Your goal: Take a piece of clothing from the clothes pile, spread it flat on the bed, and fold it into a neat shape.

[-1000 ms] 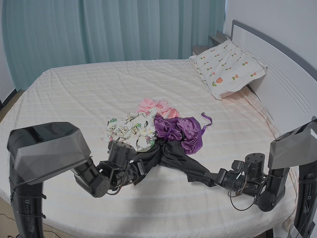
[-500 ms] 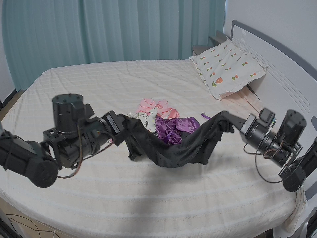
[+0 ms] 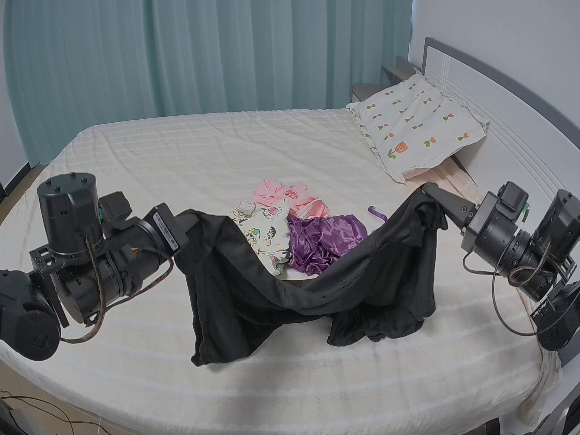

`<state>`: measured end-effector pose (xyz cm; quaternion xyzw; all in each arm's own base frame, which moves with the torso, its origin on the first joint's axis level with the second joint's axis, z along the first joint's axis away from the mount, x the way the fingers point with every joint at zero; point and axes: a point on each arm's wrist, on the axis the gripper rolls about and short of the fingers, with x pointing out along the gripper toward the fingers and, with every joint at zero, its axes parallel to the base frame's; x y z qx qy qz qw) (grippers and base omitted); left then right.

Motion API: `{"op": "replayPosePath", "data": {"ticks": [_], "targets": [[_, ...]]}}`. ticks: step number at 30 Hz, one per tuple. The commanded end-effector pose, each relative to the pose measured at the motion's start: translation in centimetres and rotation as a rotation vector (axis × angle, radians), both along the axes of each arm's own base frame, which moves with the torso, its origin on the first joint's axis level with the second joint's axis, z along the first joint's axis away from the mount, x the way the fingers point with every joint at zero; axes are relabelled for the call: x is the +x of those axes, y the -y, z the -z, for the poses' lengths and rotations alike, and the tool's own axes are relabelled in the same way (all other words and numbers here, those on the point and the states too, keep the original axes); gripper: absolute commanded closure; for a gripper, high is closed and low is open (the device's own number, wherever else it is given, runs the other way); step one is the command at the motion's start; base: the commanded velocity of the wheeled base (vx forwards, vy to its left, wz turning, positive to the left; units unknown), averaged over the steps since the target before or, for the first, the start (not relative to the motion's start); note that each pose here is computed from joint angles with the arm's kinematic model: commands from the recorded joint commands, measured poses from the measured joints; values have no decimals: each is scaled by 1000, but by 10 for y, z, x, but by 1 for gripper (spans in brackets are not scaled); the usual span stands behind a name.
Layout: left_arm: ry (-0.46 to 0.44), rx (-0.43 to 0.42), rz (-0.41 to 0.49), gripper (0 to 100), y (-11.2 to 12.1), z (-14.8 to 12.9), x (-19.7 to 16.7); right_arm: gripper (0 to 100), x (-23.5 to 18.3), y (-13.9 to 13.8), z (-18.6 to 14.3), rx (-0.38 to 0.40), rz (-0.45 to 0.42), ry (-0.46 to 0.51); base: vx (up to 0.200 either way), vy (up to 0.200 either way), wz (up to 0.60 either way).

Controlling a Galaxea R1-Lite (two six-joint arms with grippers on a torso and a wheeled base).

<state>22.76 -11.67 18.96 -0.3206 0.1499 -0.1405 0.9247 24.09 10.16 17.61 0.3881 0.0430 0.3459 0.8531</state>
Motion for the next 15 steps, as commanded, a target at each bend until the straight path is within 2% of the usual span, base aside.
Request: {"op": "replayPosePath", "data": {"ticks": [1,4,5,7,12,15], "targets": [[-122,-11,23,100,2,29,-1,100,6,-11,35,-28,-40,-129,0,0,0],[-122,-11,23,100,2,29,-1,100,6,-11,35,-28,-40,-129,0,0,0],[-218,-54,89,100,5,45,-2,100,1,-31,48,10,-124,-196,0,0,0],[-251,-60,117,100,6,52,-2,100,0,-39,53,9,-147,-209,0,0,0],[-297,-52,135,100,9,63,0,100,3,-40,62,1,-140,-231,0,0,0],[-309,-59,133,100,8,64,-2,100,6,-34,62,3,-117,-232,-200,0,0]]}}
